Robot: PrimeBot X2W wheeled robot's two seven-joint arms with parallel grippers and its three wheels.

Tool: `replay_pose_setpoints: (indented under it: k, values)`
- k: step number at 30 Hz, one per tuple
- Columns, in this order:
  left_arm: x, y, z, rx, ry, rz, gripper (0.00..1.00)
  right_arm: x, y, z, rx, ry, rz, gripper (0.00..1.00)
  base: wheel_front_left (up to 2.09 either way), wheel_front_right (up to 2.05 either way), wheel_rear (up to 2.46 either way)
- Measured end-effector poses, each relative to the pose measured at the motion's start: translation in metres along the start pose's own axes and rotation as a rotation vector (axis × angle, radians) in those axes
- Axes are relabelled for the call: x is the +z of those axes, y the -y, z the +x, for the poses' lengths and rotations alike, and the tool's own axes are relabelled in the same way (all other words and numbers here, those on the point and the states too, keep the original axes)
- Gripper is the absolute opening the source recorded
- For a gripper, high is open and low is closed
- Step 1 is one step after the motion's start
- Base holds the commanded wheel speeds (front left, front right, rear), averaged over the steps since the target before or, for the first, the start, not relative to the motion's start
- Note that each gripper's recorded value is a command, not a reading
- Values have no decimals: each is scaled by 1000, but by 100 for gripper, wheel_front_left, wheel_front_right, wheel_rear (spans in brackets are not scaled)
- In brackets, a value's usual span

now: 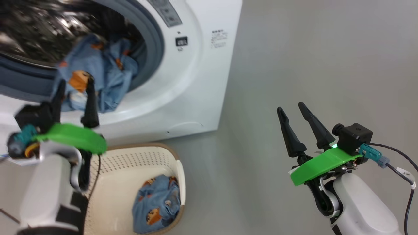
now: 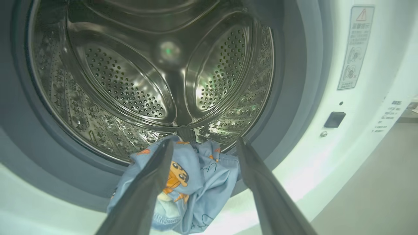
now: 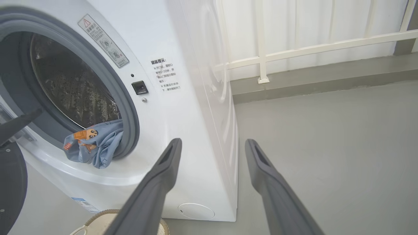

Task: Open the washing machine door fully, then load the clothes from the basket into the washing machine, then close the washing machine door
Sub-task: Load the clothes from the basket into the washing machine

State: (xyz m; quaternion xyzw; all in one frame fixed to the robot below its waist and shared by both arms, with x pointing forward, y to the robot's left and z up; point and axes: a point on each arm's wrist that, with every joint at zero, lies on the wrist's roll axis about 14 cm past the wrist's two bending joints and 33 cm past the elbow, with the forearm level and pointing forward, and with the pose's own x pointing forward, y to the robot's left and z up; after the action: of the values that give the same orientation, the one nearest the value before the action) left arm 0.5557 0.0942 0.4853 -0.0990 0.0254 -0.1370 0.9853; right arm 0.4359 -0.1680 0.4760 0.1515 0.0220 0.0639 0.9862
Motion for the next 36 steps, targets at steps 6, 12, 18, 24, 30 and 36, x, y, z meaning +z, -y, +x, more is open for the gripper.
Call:
replay_pose_setpoints:
  k: [6, 12, 18, 24, 30, 36]
  values:
    - [10, -1, -38, 13, 34, 10, 100, 9, -13, -7, 31, 22, 1, 100, 0, 0, 0]
    - [15, -1, -70, 28, 58, 42, 100, 21, -18, -13, 49, 53, -9, 100, 0, 0, 0]
    - [23, -3, -94, 51, 93, 43, 100, 28, -19, -18, 52, 70, -14, 100, 0, 0, 0]
    - [19, -8, -121, 90, 94, 41, 100, 25, -19, -29, 50, 63, -13, 100, 0, 0, 0]
    - [23, -10, -136, 116, 110, 44, 100, 26, -21, -33, 59, 66, -18, 100, 0, 0, 0]
    - [29, -6, -136, 111, 125, 45, 100, 28, -19, -34, 56, 70, -27, 100, 0, 0, 0]
